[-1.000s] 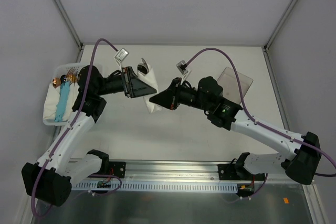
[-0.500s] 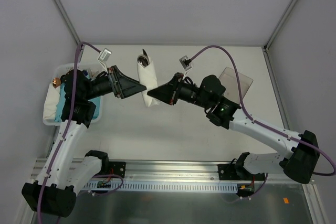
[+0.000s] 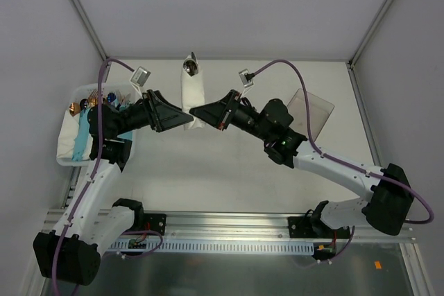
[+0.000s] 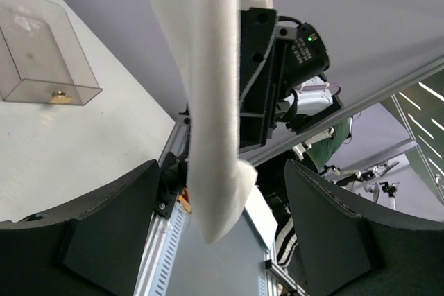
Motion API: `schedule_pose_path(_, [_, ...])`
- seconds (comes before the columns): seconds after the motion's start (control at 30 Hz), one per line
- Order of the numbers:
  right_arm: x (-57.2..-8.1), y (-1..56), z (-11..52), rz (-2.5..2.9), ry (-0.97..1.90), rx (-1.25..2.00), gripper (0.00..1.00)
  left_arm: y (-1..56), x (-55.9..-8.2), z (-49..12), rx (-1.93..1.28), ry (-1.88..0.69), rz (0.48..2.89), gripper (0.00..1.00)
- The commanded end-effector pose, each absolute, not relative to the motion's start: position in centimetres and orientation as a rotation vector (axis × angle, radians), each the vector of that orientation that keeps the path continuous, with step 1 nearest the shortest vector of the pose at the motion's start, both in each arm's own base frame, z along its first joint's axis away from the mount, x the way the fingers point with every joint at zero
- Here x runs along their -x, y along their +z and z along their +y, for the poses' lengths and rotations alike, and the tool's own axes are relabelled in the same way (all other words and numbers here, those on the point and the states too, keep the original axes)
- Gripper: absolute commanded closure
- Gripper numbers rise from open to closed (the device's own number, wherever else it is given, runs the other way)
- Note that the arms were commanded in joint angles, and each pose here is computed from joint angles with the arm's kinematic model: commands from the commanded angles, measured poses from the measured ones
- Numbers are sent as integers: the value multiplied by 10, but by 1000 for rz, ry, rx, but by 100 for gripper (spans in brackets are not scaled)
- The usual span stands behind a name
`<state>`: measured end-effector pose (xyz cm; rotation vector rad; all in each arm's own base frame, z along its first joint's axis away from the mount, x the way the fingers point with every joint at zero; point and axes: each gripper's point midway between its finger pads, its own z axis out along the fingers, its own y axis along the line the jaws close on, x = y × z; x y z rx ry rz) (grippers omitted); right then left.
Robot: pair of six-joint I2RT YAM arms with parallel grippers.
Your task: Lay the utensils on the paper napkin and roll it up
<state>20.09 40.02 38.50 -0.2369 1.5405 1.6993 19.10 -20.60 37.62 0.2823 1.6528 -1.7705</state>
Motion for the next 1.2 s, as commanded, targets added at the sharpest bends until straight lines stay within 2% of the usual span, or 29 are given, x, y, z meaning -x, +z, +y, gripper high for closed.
schedule_pose_path(0.0, [-202, 420, 395, 1382, 1754, 175, 100, 400, -183, -207, -341, -1786, 1540, 26])
schedule_pose_path(0.6, [-201, 428, 406, 1347, 1782, 171, 100, 379, -191, -212, -266, -1724, 1639, 30])
schedule_pose_path(0.77, [-201, 423, 411, 1359, 1779, 178, 100, 387, -187, -214, -282, -1737, 1624, 42])
schedule_pose_path(1.03, [-202, 418, 410, 1367, 1760, 162, 100, 391, -179, -217, -325, -1751, 1595, 75])
schedule_pose_path(1.1, [-203, 419, 409, 1367, 1753, 158, 100, 391, -178, -217, -337, -1752, 1591, 78])
schedule_pose_path(1.17, [-204, 419, 408, 1367, 1744, 151, 100, 393, -175, -217, -354, -1754, 1578, 75])
